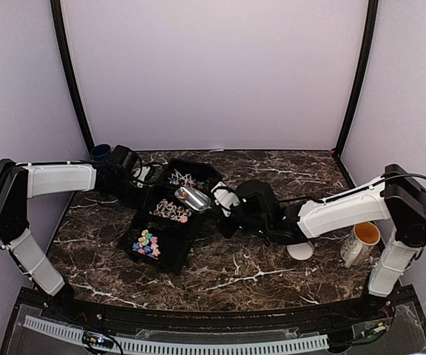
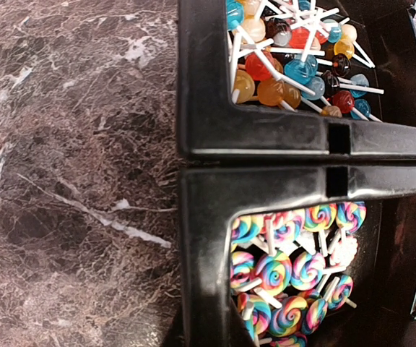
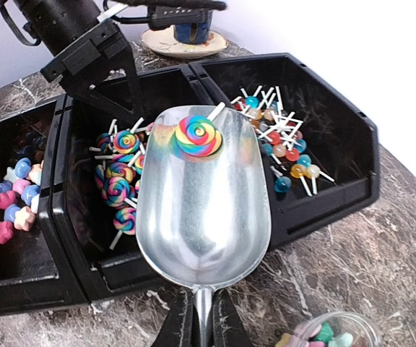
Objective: Pack the candies
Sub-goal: Scoop the fake candies from the storage box, then place the fake candies in the packing bottle.
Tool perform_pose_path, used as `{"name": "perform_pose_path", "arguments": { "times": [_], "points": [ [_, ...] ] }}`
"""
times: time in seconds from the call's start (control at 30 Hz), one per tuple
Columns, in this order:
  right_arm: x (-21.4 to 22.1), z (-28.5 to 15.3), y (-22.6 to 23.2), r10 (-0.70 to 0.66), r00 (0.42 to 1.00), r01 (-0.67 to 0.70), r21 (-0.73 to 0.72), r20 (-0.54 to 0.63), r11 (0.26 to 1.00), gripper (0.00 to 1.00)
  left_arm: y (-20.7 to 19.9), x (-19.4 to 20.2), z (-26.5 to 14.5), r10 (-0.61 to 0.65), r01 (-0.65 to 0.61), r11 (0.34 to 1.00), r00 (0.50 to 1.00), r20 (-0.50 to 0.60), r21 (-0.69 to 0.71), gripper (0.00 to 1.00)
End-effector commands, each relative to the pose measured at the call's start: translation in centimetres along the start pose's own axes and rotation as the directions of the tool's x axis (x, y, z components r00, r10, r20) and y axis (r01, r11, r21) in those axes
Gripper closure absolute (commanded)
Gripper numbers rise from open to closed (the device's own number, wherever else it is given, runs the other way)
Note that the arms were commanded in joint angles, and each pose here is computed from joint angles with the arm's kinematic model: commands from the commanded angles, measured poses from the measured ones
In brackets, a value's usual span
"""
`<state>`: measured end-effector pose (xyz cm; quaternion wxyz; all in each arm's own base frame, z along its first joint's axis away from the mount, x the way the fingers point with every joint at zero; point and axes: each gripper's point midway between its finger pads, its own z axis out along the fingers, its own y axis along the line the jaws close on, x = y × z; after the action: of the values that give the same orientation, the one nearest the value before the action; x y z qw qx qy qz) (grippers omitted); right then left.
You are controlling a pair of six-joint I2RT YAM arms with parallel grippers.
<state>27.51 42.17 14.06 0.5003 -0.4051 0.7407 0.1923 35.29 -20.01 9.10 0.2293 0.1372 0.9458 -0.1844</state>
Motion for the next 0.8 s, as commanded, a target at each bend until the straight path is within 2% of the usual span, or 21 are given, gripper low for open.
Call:
{"name": "perform_pose_path", "arguments": {
  "times": [0.0,0.27,0.6,0.77],
  "points": [
    [-2.7,-2.0,-1.5,0.007,0.995,-0.011,0.041,0.104,0.999,1.00,-2.6,-5.1,-3.7,0.011,-0.027,0.996,0.984,0.177,0.088,1.00],
    [-3.1,-5.9,-4.6,0.000,0.996,-0.014,0.160,0.089,0.987,1.00,-3.1,-5.1,-3.9,0.011,-0.031,0.993,0.985,0.174,0.114,1.00],
    [0.1,-10.7,-8.8,0.022,0.998,-0.003,0.335,-0.053,0.942,1.00,-3.6,-5.3,-4.5,0.011,-0.037,0.990,0.982,0.188,0.135,1.00],
    [1.8,-12.5,-10.0,0.049,0.985,0.019,0.392,-0.163,0.920,1.00,-3.7,-5.4,-4.6,0.010,-0.037,0.989,0.982,0.188,0.141,1.00]
  ]
}}
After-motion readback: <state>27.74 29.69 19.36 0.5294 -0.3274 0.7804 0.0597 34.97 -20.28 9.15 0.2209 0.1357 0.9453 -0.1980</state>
